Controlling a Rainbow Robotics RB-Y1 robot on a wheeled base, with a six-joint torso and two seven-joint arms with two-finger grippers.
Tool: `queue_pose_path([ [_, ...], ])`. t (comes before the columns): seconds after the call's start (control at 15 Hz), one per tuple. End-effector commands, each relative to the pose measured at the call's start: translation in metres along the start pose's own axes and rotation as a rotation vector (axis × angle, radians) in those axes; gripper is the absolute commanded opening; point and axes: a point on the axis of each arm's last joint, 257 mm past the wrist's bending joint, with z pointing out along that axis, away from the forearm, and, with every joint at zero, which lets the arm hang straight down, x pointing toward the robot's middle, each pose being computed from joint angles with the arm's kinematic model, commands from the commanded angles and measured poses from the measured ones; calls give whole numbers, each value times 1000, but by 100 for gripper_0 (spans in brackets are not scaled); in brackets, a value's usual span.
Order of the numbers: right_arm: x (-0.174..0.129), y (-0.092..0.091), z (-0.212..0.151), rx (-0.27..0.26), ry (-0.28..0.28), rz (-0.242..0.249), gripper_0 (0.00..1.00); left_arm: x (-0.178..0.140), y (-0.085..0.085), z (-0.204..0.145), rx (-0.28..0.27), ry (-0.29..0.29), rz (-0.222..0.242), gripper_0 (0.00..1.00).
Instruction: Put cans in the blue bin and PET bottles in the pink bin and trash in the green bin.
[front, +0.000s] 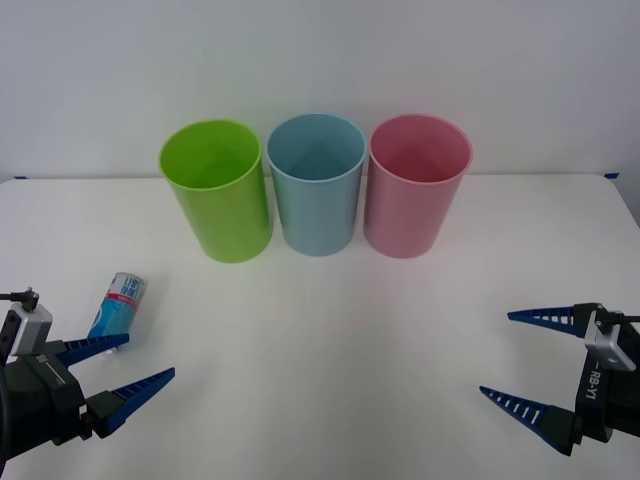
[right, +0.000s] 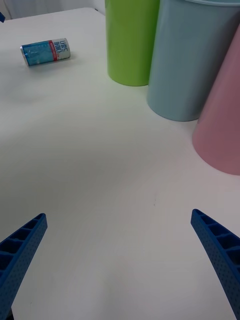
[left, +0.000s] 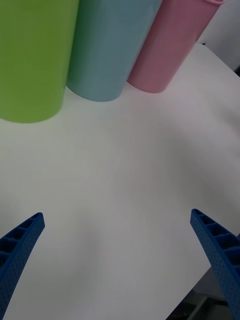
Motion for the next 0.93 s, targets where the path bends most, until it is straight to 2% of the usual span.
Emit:
queue_pose_path([
  [0.07,0,0,0,0,0,0,100,0,0,0,0,0,0,100],
  [0.4,0,0,0,0,0,0,100,0,0,0,0,0,0,100],
  [0.47,0,0,0,0,0,0,100,1,7,-3,-25,-1,5,100],
  [0.53,0,0,0,0,0,0,100,-3,14,-4,-51,-6,61,100],
  [0.6,0,0,0,0,0,0,100,-6,21,-5,-81,-17,88,100],
  [0.87,0,0,0,0,0,0,100,-7,30,-2,-119,-30,53,100],
  [0.93,0,0,0,0,0,0,100,-5,30,0,-125,-29,16,100],
])
